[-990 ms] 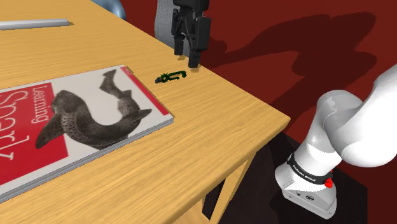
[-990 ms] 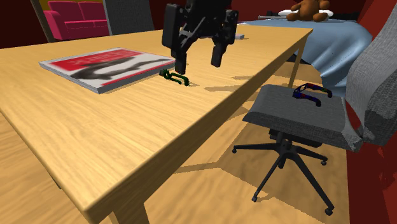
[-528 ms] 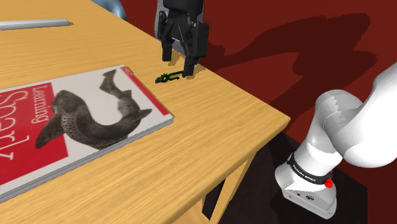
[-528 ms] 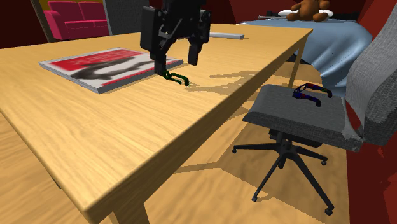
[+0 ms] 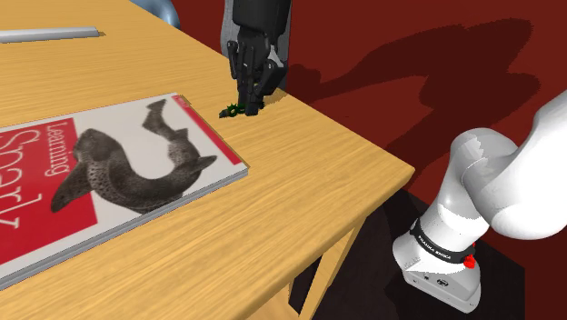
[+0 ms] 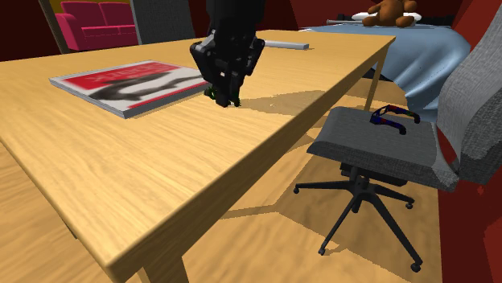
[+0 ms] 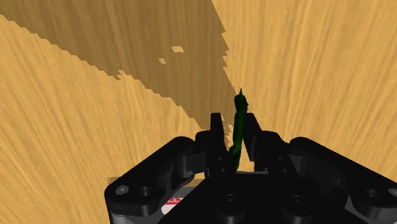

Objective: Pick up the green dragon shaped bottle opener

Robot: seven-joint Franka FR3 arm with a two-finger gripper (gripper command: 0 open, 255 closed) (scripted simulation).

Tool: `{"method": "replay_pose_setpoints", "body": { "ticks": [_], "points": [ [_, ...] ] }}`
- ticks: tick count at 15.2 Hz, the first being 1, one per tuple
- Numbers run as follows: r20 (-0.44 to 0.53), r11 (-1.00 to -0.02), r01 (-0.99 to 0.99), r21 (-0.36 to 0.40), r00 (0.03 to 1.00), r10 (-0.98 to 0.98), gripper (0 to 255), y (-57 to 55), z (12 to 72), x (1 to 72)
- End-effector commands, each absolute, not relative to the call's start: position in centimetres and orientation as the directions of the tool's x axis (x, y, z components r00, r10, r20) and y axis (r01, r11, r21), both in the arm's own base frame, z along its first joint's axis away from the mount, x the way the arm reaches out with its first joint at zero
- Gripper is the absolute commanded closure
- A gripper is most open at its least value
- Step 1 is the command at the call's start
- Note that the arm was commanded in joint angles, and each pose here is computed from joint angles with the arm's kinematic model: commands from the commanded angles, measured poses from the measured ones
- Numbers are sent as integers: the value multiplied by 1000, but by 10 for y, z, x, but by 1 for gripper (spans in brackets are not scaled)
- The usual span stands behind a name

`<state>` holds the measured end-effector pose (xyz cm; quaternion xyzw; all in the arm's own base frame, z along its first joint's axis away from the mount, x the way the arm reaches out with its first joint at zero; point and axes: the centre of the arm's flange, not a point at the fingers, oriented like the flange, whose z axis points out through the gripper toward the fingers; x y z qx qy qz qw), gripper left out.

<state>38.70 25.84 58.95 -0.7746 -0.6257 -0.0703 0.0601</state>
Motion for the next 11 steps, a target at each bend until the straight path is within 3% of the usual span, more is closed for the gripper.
{"method": "replay_pose_setpoints", "body": {
  "ticks": [1, 11],
  "points": [
    [163, -202, 979, -32, 204, 965, 255, 261, 580, 384],
    [162, -202, 979, -32, 204, 965, 255, 261, 603, 384]
  ]
}}
